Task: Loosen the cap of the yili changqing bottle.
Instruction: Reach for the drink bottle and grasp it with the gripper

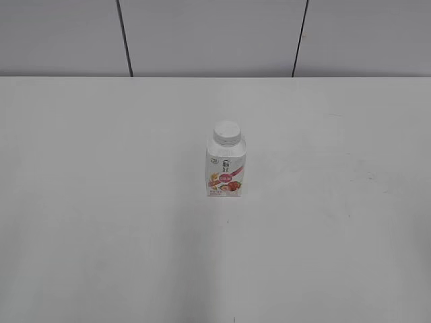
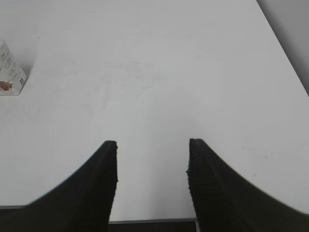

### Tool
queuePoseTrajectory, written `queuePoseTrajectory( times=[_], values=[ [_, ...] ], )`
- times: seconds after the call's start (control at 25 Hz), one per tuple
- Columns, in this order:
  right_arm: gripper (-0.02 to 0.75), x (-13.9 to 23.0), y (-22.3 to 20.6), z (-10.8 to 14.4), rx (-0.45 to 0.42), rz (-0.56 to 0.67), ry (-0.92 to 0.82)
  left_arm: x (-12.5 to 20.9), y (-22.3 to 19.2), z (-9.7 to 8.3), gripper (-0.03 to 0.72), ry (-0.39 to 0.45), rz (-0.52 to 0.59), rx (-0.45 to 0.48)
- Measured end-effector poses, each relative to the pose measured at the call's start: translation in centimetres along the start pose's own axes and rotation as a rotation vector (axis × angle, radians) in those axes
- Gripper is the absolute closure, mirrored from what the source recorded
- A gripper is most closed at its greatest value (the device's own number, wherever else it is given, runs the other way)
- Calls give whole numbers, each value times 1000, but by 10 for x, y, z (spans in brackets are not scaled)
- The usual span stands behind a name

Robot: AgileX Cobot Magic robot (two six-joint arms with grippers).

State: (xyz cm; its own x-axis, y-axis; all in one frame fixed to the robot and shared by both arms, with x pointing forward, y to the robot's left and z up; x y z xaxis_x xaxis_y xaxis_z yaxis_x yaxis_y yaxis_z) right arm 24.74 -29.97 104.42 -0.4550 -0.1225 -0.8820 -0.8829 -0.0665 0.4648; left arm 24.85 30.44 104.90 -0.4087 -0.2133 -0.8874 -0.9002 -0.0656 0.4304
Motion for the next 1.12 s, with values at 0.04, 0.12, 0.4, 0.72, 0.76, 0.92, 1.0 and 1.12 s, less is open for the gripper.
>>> queuePoseTrajectory(
  times=[0.04, 0.12, 0.4, 0.72, 0.76, 0.92, 1.0, 1.12],
  values=[
    [350, 0, 0, 0, 0, 0, 0, 0, 0, 0, 152, 0, 0, 0],
    [350, 0, 0, 0, 0, 0, 0, 0, 0, 0, 152, 0, 0, 0],
    [350, 0, 0, 0, 0, 0, 0, 0, 0, 0, 152, 0, 0, 0],
    [350, 0, 0, 0, 0, 0, 0, 0, 0, 0, 152, 0, 0, 0],
    [350, 0, 0, 0, 0, 0, 0, 0, 0, 0, 152, 0, 0, 0],
    [350, 0, 0, 0, 0, 0, 0, 0, 0, 0, 152, 0, 0, 0],
    [350, 0, 0, 0, 0, 0, 0, 0, 0, 0, 152, 0, 0, 0],
    [350, 0, 0, 0, 0, 0, 0, 0, 0, 0, 152, 0, 0, 0]
  ],
)
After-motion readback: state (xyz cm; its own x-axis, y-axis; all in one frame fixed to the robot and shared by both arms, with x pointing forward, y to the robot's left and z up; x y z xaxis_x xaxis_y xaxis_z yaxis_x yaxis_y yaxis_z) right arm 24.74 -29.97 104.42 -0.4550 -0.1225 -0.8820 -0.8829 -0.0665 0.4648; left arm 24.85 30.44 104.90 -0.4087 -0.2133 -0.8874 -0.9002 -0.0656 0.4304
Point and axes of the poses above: a point on each arm's last joint axis where the gripper is mounted, y pointing back along that axis away from the gripper, z along the wrist's bending axis when the last joint is at zero, x = y × z, the point moved 2 cm from there along -y, pointing out along that axis toward the gripper, and after that the axes turned 4 degrees about y, right-handed, at the moved point
